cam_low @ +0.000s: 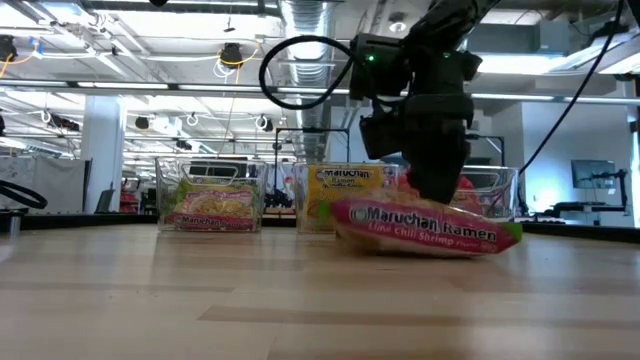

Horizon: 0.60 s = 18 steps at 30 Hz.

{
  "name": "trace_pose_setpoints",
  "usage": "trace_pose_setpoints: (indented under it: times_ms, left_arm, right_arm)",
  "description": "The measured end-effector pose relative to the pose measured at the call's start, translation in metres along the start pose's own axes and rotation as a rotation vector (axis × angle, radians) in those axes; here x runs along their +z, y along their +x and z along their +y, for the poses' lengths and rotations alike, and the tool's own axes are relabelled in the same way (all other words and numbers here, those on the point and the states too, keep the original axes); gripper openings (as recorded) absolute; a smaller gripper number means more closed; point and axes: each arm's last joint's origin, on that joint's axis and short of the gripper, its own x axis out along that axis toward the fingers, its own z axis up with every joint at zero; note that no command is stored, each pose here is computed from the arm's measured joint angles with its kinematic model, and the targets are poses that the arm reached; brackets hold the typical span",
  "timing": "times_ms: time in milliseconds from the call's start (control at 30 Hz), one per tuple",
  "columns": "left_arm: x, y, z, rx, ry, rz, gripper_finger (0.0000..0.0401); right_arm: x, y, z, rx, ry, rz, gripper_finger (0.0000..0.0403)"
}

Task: Sort Maruchan noodles
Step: Put the green noodle pack into the left transparent bin

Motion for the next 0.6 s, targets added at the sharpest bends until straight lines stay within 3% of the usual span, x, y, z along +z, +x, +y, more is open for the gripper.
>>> trace_pose_setpoints:
  times_ms: [267,600]
  left_arm:
    - [0.0,-0.001,0.0,-0.001,-0.006,-0.003,0.0137]
    - [0.0,-0.001,0.0,-0.001,-0.005,-0.002,0.0137]
  right_arm:
    - [0.003,-0.004,0.01,0.026,0.035,0.016,0.0016]
    - [0.01,-0.027,0.034,0.003,0.012,0.065,0.0005]
